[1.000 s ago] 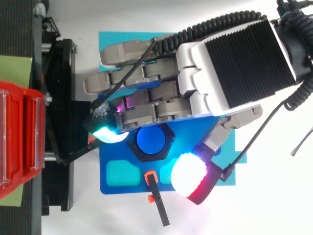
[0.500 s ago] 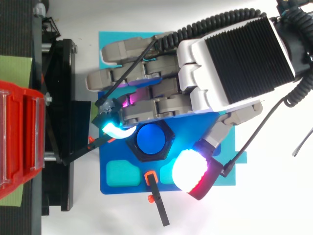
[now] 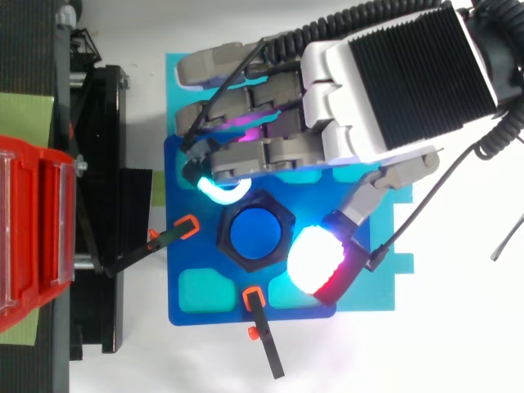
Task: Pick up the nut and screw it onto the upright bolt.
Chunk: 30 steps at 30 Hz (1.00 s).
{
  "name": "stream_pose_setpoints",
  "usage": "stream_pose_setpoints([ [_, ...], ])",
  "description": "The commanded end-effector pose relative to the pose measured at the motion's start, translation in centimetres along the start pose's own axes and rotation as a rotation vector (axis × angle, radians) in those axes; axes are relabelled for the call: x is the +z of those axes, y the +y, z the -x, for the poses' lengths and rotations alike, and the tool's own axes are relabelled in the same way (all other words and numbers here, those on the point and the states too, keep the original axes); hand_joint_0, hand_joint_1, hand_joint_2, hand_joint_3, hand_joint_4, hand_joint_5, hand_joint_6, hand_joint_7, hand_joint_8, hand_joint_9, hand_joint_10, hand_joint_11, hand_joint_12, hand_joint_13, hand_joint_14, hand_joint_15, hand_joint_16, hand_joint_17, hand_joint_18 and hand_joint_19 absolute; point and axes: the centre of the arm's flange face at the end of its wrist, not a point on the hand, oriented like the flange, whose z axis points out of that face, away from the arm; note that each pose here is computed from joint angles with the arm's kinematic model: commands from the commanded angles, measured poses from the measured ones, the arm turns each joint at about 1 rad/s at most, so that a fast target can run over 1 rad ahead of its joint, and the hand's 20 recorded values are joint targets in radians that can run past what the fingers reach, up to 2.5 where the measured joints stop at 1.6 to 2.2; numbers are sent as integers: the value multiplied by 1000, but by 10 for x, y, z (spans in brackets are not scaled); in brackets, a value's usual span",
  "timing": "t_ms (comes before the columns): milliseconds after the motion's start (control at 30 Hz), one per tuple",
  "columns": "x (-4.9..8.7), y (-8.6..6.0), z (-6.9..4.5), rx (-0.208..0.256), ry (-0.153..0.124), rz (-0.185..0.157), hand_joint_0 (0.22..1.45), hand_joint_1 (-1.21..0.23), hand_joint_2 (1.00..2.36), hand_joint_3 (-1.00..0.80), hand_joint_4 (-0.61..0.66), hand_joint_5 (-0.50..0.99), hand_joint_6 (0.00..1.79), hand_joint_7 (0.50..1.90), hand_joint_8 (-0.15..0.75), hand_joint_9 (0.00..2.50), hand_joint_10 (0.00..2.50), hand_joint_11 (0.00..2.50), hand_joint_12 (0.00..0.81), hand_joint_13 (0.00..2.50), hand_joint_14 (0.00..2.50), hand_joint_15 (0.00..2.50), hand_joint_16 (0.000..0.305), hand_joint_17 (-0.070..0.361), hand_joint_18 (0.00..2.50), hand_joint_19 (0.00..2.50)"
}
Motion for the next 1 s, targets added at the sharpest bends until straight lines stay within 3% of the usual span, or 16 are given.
stream_pose_setpoints([
  [0,-4,-5,1,-8,0,-3,533,-244,1000,-500,93,69,569,1400,233,1141,0,0,184,744,0,0,12,27,349,0],
  [200,-12,-14,4,-7,5,-4,536,-216,1000,-500,82,79,591,1342,207,1304,0,0,153,846,0,0,8,17,471,0],
  [300,-17,-19,4,-10,6,-2,532,-203,1000,-500,87,84,530,1477,211,1274,0,0,164,813,0,0,9,20,437,0],
  [367,-18,-20,5,-12,4,0,529,-185,1000,-500,116,73,501,1495,221,1231,0,0,182,736,0,0,12,27,363,0],
  [600,-19,-24,9,-19,-5,5,517,-156,1000,-500,247,-25,505,1086,232,1050,0,0,232,597,0,0,19,43,203,0],
  [733,-14,-24,21,-28,-19,15,508,-139,1000,-500,225,-73,503,818,221,932,0,0,252,517,0,0,23,53,129,0],
  [967,-6,-18,24,-32,-28,31,498,-115,1000,-500,200,-100,502,676,204,774,0,0,271,412,0,0,27,61,26,0],
])
